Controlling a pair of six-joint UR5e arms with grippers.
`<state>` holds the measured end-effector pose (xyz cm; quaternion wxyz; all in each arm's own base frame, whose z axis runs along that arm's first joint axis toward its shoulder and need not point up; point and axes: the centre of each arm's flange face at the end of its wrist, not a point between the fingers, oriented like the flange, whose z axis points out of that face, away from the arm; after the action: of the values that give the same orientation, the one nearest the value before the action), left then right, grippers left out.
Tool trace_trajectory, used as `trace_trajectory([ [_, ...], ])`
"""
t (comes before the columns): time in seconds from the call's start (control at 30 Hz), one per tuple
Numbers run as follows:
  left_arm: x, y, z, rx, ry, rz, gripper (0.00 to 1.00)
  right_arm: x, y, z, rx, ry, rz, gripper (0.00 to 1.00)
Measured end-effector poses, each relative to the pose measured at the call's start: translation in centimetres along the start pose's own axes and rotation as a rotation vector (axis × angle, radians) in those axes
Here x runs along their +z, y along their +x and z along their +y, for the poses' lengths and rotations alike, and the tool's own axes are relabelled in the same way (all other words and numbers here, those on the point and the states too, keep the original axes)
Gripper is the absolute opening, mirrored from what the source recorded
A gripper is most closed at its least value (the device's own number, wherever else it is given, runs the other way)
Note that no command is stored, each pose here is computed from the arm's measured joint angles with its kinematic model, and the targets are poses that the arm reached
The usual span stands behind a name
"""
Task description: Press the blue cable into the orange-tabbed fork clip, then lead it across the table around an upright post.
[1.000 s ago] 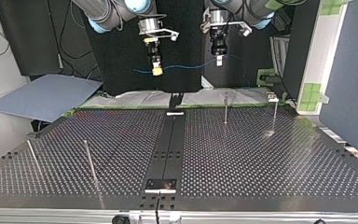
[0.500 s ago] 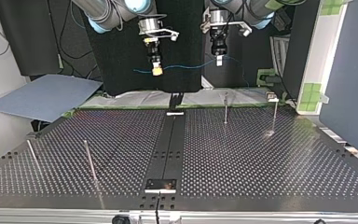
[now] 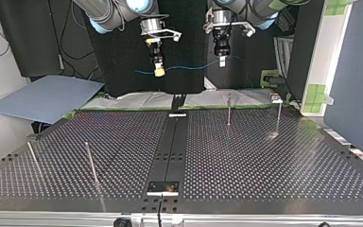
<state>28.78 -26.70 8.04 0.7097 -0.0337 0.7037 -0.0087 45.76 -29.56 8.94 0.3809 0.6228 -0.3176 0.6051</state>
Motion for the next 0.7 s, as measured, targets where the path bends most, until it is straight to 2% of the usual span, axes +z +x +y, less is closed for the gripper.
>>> trace_trajectory([
  [0.47,0.0,0.0,-0.1,-0.001,0.001,-0.001,0.0,0.0,0.0,-0.1,-0.002,0.003,-0.001,0.0],
  [0.53,0.0,0.0,-0.1,-0.001,0.001,-0.001,0.0,-0.1,-0.3,-0.5,-0.007,0.011,-0.011,0.0],
  [0.7,0.0,0.0,-0.1,-0.001,0.002,-0.001,0.0,-1.0,-2.5,-1.3,-0.027,0.031,-0.068,0.0],
])
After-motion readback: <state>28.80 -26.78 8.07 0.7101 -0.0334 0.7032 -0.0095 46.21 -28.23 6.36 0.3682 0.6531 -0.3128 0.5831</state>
